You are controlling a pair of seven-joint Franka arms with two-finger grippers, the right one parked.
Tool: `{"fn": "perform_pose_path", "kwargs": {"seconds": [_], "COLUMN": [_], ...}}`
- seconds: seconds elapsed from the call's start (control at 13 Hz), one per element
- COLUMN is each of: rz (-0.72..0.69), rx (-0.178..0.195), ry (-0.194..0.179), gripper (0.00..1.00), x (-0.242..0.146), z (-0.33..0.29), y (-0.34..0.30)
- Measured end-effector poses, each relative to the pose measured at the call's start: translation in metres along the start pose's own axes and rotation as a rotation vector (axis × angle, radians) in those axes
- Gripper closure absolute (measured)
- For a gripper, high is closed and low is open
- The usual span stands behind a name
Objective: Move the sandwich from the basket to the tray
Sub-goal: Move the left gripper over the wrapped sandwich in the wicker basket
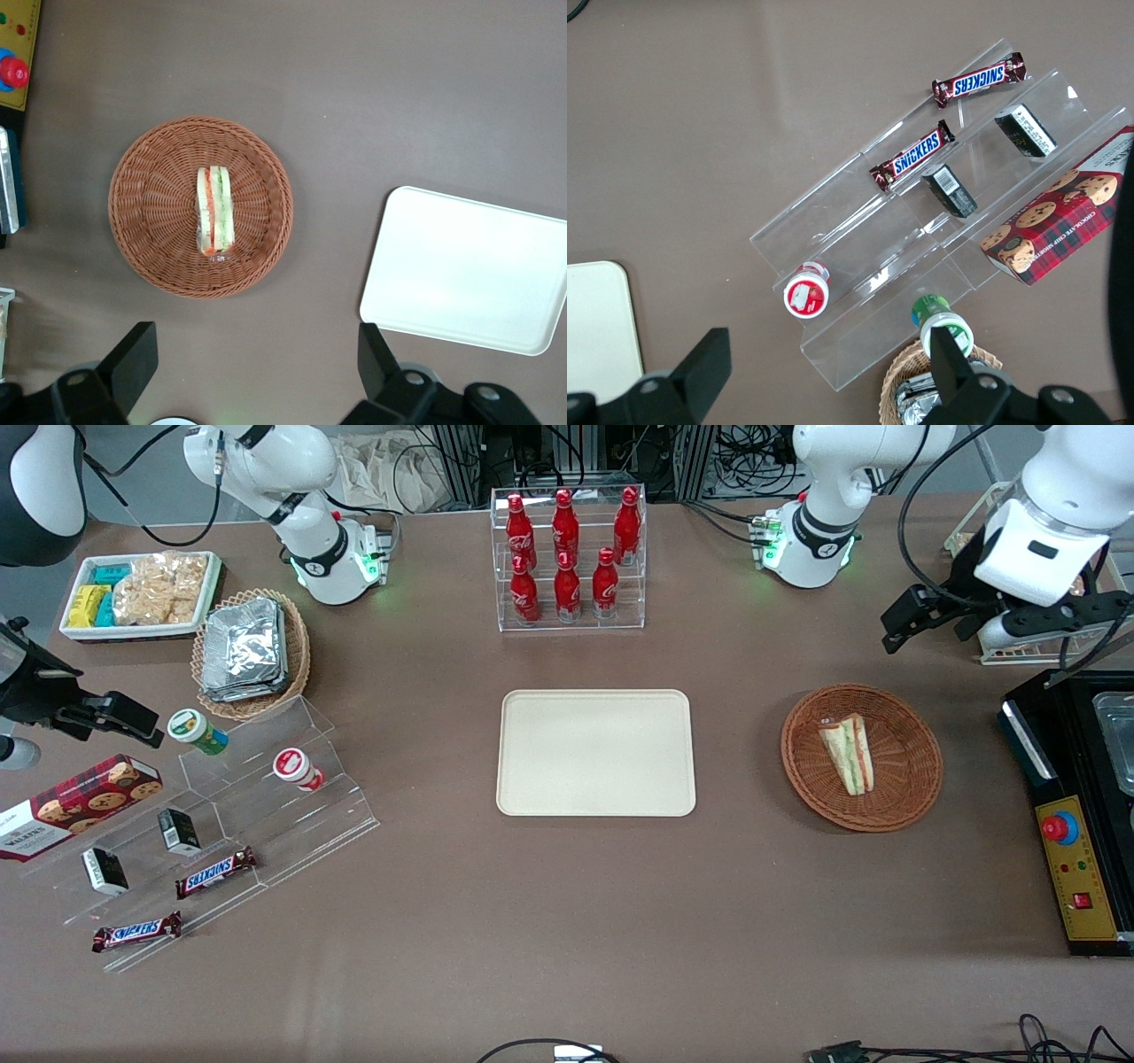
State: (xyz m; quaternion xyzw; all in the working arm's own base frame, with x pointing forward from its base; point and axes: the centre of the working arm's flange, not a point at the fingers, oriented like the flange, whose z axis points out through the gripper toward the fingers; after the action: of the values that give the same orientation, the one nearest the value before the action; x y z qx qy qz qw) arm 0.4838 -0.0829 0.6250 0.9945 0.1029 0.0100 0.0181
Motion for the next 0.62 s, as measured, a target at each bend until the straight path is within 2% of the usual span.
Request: {"fn": "perform_pose_path", "kwargs": {"seconds": [0.23,0.38,0.62], "rz": [-0.012,-0.022,-0.104], "rx": [0.003,0.013,0.012], "ry": [-0.016,-0.043,-0.084], "gripper": [0.00,0.00,0.00], "x": [0.001,0.001,0.013], "z": [0.003,0.015,0.093], "y": [-0.007,-0.011,-0.054]}}
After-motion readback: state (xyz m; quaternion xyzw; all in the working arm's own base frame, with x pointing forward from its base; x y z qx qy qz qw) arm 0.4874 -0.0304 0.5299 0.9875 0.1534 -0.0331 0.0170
